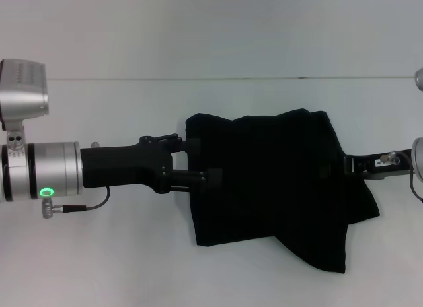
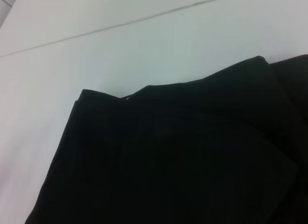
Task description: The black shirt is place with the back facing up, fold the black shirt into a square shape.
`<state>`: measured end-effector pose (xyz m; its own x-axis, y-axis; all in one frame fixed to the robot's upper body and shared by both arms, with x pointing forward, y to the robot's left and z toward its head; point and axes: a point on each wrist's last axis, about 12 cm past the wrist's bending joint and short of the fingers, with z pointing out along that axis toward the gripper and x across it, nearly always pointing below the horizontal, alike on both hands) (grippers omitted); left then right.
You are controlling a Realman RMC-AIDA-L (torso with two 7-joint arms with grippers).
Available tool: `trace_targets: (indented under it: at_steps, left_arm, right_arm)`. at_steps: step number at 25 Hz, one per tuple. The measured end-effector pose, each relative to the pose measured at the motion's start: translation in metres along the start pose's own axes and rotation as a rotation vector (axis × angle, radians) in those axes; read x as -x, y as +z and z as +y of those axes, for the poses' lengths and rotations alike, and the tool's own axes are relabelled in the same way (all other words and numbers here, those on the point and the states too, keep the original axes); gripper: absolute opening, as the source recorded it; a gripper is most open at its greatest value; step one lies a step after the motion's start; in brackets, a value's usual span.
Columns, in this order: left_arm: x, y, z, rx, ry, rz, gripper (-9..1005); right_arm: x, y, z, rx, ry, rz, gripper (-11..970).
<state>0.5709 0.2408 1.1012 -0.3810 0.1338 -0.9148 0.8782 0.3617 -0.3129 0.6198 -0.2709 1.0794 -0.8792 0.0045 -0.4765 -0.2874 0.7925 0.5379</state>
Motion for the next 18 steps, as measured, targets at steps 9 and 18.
trace_targets:
  at_steps: [9, 18]
  left_arm:
    - [-0.001, -0.002, 0.001, 0.009, -0.025, -0.005, 949]
    - [-0.001, -0.007, 0.001, 0.022, -0.043, -0.029, 949]
  right_arm:
    - [0.020, -0.010, 0.010, 0.053, -0.043, -0.076, 73]
    - [0.050, -0.029, 0.025, 0.088, -0.108, -0.120, 73]
